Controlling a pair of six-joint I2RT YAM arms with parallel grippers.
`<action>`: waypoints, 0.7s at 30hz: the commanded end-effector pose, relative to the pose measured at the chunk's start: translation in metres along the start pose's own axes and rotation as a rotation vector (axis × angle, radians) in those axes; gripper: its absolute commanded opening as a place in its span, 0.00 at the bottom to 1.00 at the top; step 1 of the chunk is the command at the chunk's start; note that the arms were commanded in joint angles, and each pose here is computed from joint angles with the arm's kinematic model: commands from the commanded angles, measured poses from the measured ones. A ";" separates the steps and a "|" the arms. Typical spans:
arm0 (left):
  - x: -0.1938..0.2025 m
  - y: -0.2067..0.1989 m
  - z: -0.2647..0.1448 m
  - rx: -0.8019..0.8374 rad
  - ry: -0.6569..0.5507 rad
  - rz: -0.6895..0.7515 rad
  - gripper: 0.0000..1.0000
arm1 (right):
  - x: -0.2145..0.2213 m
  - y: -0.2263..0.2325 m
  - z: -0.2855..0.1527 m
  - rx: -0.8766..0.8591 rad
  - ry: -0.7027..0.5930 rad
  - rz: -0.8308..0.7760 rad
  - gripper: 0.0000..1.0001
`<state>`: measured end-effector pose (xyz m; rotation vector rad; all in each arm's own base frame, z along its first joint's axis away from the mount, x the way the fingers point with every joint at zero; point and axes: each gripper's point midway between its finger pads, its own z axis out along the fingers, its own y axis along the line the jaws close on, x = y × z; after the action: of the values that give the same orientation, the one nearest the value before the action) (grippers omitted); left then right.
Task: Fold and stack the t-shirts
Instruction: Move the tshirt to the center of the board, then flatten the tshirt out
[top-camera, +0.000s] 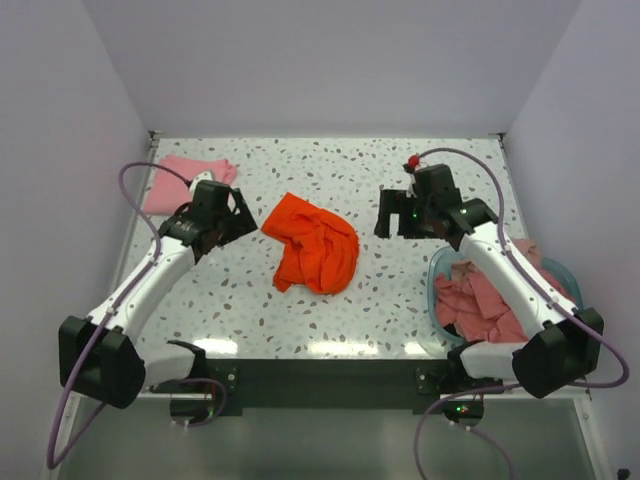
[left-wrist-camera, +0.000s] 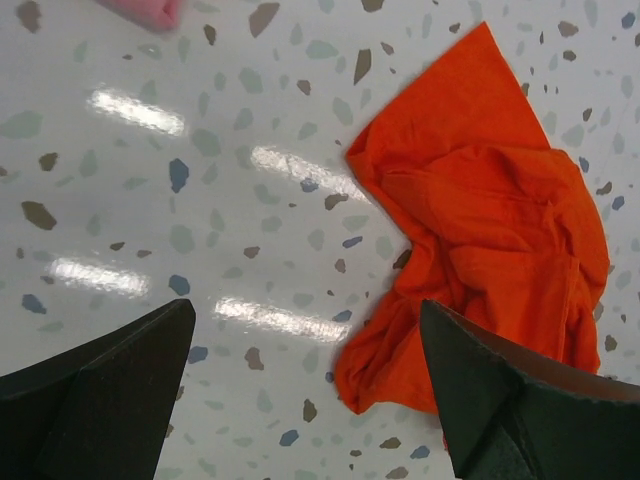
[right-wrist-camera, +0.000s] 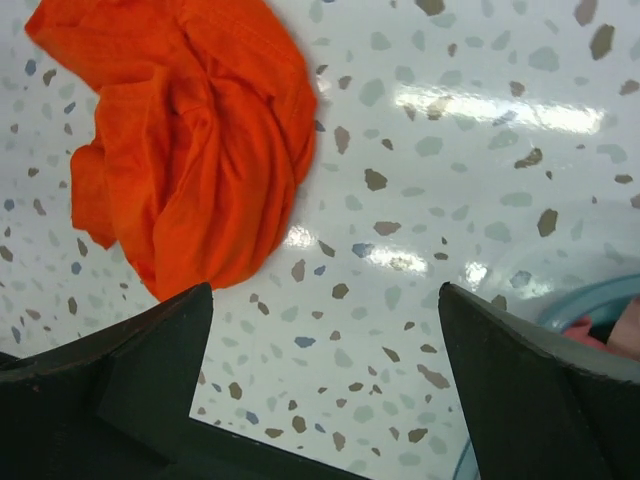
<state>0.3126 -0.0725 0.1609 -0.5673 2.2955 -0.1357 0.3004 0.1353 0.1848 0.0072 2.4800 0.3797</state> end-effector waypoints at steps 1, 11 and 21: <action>0.007 -0.046 0.023 0.209 0.041 0.016 1.00 | -0.003 0.045 -0.001 -0.079 -0.058 -0.187 0.99; 0.029 -0.084 0.113 0.197 0.221 0.069 0.83 | -0.030 0.153 0.051 -0.177 -0.108 -0.356 0.99; 0.050 -0.084 0.154 0.140 0.303 0.080 0.40 | -0.052 0.181 0.156 -0.110 -0.036 -0.511 0.93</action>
<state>0.4029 -0.1507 0.0321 -0.4267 2.6099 -0.3226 0.4067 0.3410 0.1474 -0.5425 2.3400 0.3351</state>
